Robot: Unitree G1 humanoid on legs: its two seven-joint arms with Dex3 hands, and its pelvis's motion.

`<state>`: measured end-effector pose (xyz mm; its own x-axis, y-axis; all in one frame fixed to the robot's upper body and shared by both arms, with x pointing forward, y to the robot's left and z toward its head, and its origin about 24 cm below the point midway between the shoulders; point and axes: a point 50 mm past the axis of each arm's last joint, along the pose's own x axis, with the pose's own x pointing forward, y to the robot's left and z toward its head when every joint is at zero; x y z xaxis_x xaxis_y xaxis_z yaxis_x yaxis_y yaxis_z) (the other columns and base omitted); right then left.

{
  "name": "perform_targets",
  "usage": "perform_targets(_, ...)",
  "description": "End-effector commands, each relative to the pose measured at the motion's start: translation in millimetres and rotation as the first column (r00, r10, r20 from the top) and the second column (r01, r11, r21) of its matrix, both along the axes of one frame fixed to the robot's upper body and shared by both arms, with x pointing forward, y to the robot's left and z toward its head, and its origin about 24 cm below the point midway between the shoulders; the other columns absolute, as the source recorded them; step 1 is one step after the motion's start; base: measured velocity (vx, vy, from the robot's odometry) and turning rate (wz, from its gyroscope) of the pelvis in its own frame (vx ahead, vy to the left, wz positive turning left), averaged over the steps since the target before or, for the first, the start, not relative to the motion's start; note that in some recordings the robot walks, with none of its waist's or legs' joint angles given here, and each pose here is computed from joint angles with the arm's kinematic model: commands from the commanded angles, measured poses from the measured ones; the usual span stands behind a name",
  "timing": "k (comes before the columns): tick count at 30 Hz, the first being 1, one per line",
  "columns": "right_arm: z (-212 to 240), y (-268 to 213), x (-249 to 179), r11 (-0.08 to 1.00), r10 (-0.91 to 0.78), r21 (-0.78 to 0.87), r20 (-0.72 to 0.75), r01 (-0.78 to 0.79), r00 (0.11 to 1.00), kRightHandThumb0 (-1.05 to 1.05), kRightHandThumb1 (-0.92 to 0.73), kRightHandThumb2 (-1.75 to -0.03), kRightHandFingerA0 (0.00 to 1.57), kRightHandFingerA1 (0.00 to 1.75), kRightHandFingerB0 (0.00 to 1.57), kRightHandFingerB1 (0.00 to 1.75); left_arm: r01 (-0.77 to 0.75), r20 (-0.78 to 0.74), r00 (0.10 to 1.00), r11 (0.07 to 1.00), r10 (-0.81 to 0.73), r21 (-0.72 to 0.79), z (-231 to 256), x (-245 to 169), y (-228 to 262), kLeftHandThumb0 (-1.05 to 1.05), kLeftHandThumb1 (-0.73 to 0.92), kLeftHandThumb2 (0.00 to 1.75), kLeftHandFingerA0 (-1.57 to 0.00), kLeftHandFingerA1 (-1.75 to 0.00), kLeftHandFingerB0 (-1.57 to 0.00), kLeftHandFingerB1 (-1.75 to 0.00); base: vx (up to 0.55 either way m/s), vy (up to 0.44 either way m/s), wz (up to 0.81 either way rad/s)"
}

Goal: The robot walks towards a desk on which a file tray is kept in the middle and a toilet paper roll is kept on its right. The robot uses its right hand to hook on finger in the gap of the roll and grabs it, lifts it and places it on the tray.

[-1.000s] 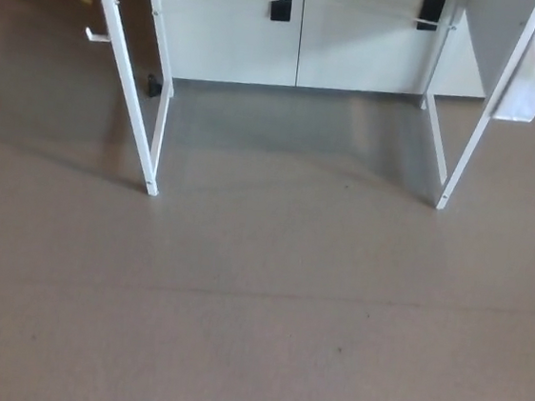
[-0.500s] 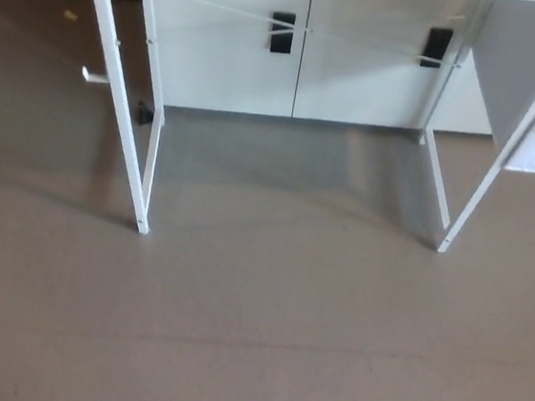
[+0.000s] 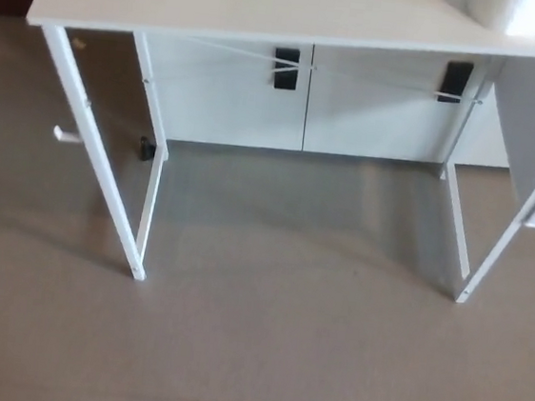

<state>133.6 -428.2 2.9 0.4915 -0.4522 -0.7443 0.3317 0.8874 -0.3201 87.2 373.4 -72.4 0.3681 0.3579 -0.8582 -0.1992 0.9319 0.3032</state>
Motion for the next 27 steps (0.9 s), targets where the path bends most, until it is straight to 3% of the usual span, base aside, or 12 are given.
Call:
perform_targets(1, 3.9, -3.6, -0.1, 0.999, 0.032, -0.039, -0.004, -0.033, 0.999, -0.52, -0.36, -0.78, 0.0, 0.39, 0.01, 0.31, -0.002, 0.024, 1.0, 1.0, 0.002, 0.022, 2.7, 2.2, 5.7, -0.95, 0.91, 1.16, 0.0, -0.05, 0.0, 0.0, 0.33, 0.081, -0.14)
perform_targets(5, 2.4, -3.3, -0.3, 0.999, 0.015, -0.044, 0.001, -0.015, 1.0, -0.48, -0.37, -0.79, 0.01, 0.46, 0.0, 0.32, -0.009, 0.03, 1.0, 1.0, 0.009, 0.002, 2.7, 2.3, 6.3, -0.94, 0.91, 1.15, 0.0, -0.05, 0.0, 0.0, 0.36, 0.166, -0.22)
perform_targets(7, 2.5, -5.5, -0.2, 1.0, -0.004, 0.008, -0.003, 0.004, 1.0, -0.48, -0.56, -0.57, 0.07, 0.34, 0.03, 0.24, -0.002, 0.033, 0.999, 1.0, 0.002, 0.01, 3.4, 2.3, 5.5, -0.92, 0.9, 1.15, 0.0, -0.06, 0.0, -0.01, 0.35, 0.205, -0.38)
perform_targets(8, 1.1, -7.3, 0.0, 0.999, -0.003, -0.042, -0.025, 0.002, 1.0, -0.3, -0.42, -0.94, 0.04, 0.51, 0.0, 0.49, 0.001, 0.023, 1.0, 1.0, -0.001, 0.017, 4.3, 2.5, 5.1, -0.91, 0.89, 1.16, 0.0, -0.08, 0.0, -0.03, 0.33, 0.143, 0.0)
perform_targets(9, 0.8, -7.7, 0.2, 0.999, -0.003, -0.047, -0.027, 0.002, 1.0, -0.3, -0.42, -0.94, 0.04, 0.51, 0.0, 0.49, 0.001, 0.022, 1.0, 1.0, -0.001, 0.017, 4.4, 2.5, 5.0, -0.91, 0.89, 1.16, 0.0, -0.08, 0.0, -0.03, 0.27, 0.127, 0.0)
perform_targets(10, 1.7, -6.6, -0.1, 0.999, 0.005, -0.049, -0.015, -0.005, 1.0, -0.47, -0.55, -0.58, 0.09, 0.39, 0.08, 0.22, 0.008, 0.023, 1.0, 1.0, -0.009, 0.021, 4.2, 2.2, 4.9, -0.91, 0.9, 1.16, 0.0, -0.08, 0.0, -0.03, 0.31, 0.111, 0.02)
perform_targets(13, 3.9, -5.5, -2.3, 0.996, -0.06, 0.07, 0.061, 0.056, 0.996, -0.44, -0.54, -0.56, 0.0, 0.25, 0.03, 0.23, -0.003, 0.03, 1.0, 1.0, 0.003, 0.014, 3.1, 2.0, 5.6, -0.95, 0.91, 1.16, 0.0, -0.05, 0.0, 0.0, 0.31, 0.065, 0.09)
perform_targets(14, 4.3, -5.1, -1.1, 1.0, -0.015, -0.018, 0.007, 0.015, 1.0, -0.33, -0.35, -0.91, 0.02, 0.49, 0.0, 0.49, -0.005, 0.032, 0.999, 1.0, 0.005, 0.014, 3.1, 1.8, 5.6, -0.95, 0.91, 1.16, 0.0, -0.05, 0.0, 0.0, 0.33, -0.003, 0.1)
perform_targets(16, 4.9, -4.2, -0.8, 1.0, 0.007, -0.023, 0.011, -0.007, 1.0, -0.47, -0.53, -0.59, 0.07, 0.34, 0.06, 0.2, -0.002, 0.034, 0.999, 1.0, 0.002, 0.015, 3.0, 2.1, 5.6, -0.94, 0.92, 1.16, 0.0, -0.05, 0.0, 0.0, 0.34, -0.044, 0.14)
perform_targets(20, 3.7, -2.7, -1.4, 0.999, -0.021, -0.04, 0.027, 0.022, 0.999, -0.43, -0.36, -0.8, 0.0, 0.46, 0.02, 0.38, -0.006, 0.015, 1.0, 1.0, 0.005, 0.017, 2.5, 2.7, 6.7, -0.9, 0.89, 1.16, 0.0, -0.09, 0.0, -0.04, 0.37, -0.172, 0.24)
perform_targets(21, 4.1, -3.4, -1.6, 1.0, -0.007, -0.025, 0.019, 0.008, 1.0, -0.46, -0.55, -0.58, 0.09, 0.37, 0.07, 0.22, 0.016, 0.003, 1.0, 0.999, -0.016, 0.032, 2.9, 2.5, 6.2, -0.91, 0.9, 1.17, 0.0, -0.09, 0.0, -0.04, 0.39, -0.254, 0.78)
perform_targets(27, 7.3, -6.9, 3.5, 0.999, -0.033, -0.002, 0.031, 0.033, 0.999, -0.45, -0.53, -0.56, 0.08, 0.35, 0.05, 0.25, 0.0, 0.033, 0.999, 1.0, 0.0, 0.012, 0.3, 4.7, 3.9, -0.93, 0.92, 1.16, 0.0, -0.05, 0.0, 0.0, 0.33, -0.127, 0.05)
